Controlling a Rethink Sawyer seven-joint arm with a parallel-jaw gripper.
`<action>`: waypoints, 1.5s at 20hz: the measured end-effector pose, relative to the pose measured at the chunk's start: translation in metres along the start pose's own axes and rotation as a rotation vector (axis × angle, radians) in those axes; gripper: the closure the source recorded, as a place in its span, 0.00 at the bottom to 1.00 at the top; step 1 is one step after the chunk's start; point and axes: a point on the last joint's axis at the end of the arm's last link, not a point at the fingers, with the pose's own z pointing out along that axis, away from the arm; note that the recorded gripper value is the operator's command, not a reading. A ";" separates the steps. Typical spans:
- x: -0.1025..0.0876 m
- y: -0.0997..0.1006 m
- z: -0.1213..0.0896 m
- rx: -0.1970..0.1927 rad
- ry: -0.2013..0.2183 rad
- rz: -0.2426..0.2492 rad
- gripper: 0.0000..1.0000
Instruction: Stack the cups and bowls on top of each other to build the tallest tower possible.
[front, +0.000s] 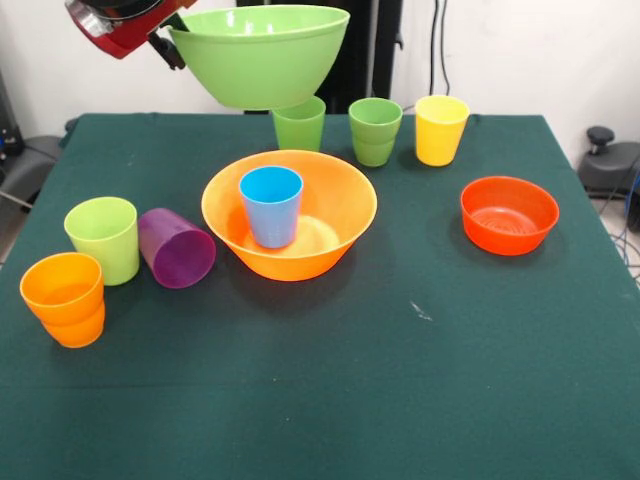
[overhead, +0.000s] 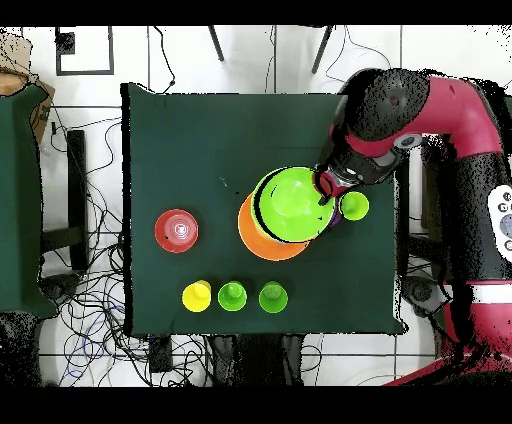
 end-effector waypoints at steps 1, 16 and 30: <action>0.000 0.001 -0.001 0.004 0.001 0.001 1.00; 0.001 0.002 0.000 0.007 0.010 0.005 1.00; 0.010 0.007 0.003 -0.032 0.083 0.006 1.00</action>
